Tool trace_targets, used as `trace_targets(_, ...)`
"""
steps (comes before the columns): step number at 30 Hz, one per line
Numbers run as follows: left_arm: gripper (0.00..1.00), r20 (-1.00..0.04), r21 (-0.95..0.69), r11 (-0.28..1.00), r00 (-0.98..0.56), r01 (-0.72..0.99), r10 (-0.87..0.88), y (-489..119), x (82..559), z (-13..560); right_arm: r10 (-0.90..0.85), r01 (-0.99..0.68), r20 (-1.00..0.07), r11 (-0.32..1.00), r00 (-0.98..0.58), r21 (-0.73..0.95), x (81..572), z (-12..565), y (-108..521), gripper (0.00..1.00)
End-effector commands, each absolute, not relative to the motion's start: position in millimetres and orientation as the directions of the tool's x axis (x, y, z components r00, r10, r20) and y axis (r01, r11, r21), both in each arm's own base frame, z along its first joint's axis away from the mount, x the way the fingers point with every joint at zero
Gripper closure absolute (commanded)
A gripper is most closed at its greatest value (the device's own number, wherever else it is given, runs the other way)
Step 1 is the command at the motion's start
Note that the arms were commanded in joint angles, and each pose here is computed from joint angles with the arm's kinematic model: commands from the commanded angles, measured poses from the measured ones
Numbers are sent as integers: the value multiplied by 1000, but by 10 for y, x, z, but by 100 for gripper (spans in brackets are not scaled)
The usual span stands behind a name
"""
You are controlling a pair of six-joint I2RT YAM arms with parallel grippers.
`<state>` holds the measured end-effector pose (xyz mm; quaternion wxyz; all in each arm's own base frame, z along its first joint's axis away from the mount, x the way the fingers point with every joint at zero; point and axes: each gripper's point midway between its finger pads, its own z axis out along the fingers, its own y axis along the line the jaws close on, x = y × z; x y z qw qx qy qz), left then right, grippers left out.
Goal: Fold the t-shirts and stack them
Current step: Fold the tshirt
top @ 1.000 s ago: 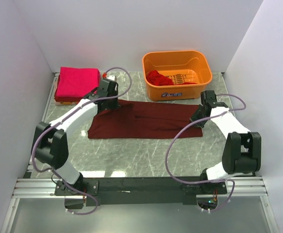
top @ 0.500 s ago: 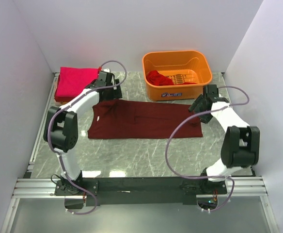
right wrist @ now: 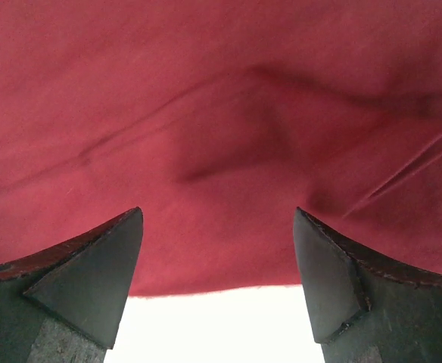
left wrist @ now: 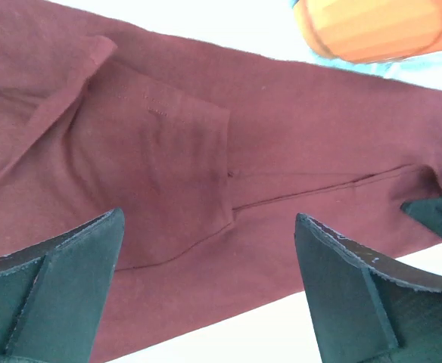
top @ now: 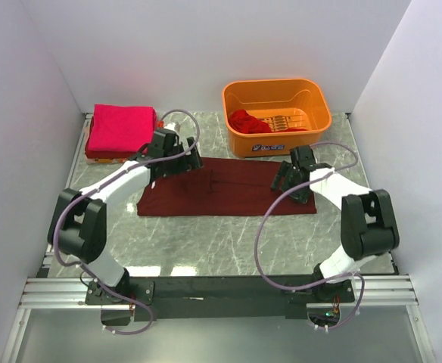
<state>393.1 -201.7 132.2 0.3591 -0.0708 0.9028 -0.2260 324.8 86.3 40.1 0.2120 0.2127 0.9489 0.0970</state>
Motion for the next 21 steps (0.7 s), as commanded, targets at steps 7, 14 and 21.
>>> trace_targets(7, 0, -616, -401, 916, -735, -17, -283, -1988, 4252, 1056, 497, 529, -549, 841, -673, 113, 3924, 461, 136, 14)
trace_targets(14, 1, -612, -398, 913, -717, -87, -335, -1776, 4777, 865, 506, 523, -594, 837, -625, 163, 4013, 609, 54, 13)
trace_targets(21, 1, -587, -409, 880, -668, -243, -457, -1417, 5241, 802, 506, 517, -604, 838, -616, 174, 3824, 666, 47, 13)
